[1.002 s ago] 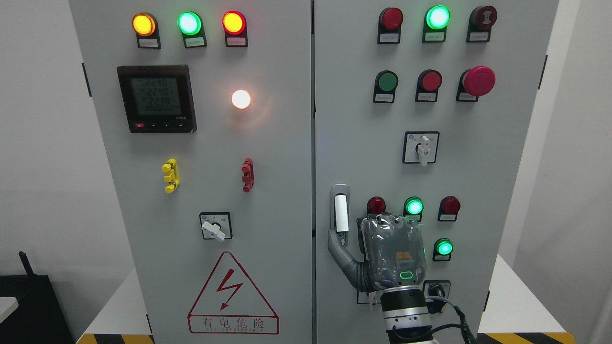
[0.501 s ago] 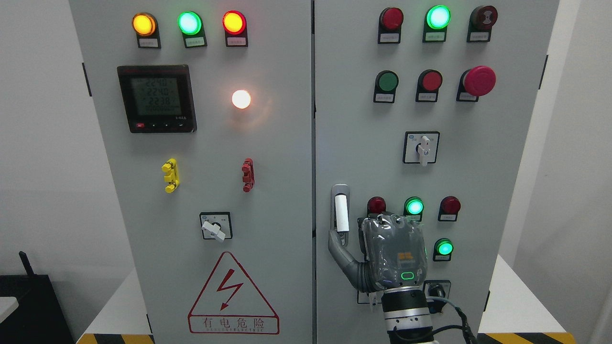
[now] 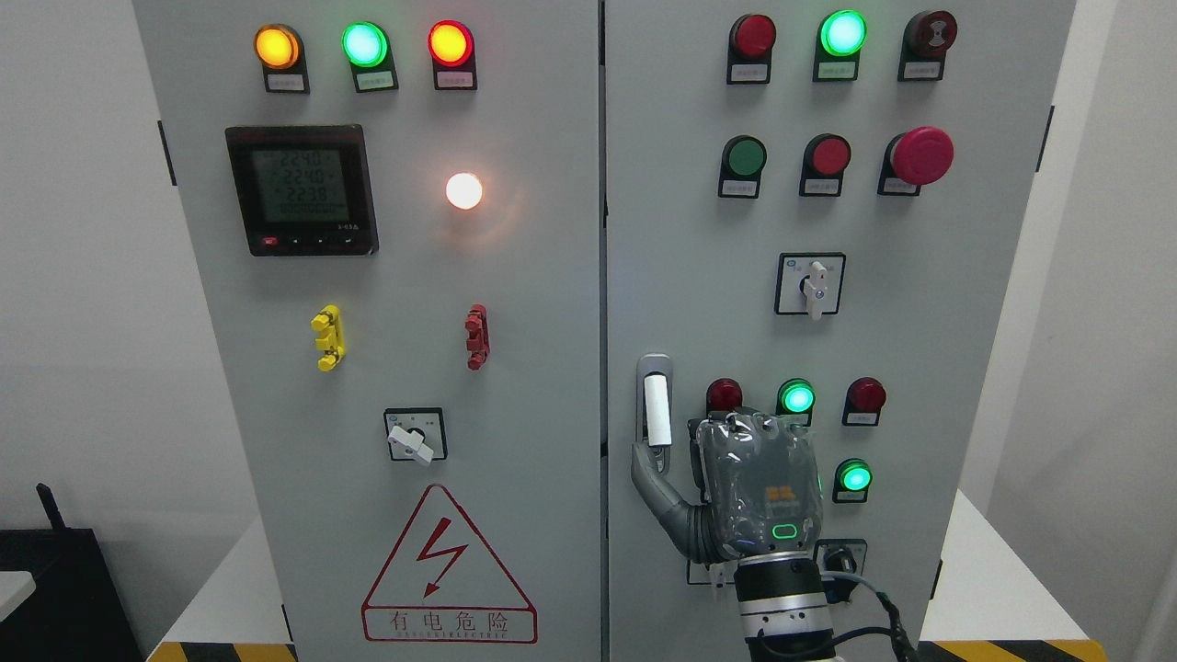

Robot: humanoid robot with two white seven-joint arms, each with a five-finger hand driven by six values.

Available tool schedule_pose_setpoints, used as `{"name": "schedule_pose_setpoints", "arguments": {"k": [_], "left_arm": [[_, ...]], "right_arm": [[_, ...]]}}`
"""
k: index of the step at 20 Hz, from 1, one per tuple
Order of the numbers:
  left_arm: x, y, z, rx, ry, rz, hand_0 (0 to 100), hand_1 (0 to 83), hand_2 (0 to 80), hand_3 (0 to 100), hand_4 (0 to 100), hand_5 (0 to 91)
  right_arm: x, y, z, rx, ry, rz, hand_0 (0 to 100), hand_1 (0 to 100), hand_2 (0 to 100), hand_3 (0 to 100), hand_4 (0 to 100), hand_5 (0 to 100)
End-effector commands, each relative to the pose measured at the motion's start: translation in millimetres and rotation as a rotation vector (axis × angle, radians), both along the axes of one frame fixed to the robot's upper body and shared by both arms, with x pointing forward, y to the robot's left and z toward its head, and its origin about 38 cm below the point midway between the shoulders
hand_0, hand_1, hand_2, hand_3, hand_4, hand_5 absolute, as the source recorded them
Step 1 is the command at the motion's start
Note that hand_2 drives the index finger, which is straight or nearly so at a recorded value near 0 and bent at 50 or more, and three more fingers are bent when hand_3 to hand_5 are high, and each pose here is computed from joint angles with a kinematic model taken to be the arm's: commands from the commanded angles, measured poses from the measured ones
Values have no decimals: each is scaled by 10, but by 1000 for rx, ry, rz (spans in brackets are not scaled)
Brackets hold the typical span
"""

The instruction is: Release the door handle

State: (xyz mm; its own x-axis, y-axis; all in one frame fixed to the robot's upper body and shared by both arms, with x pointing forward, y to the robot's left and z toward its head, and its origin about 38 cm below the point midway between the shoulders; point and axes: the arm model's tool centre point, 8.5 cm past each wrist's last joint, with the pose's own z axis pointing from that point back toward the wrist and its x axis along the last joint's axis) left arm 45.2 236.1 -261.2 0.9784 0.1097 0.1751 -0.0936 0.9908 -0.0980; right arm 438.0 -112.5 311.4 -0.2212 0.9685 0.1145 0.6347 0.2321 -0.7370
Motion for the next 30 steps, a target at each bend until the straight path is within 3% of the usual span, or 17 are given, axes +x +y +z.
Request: {"name": "schedule_pose_setpoints", "arguments": {"k": [1,30], "left_arm": [[-66,1,-2,0,18,12,120,389,0,0,0,0],[-64,2,-2,0,17,12,120,389,0,0,0,0]], "right_arm": [[-2,-20,9,4,-3,-5,426,154,993,1000,923,926],[-23,-93,61,19,-18,-29,430,180,999,1000,927,931]]}}
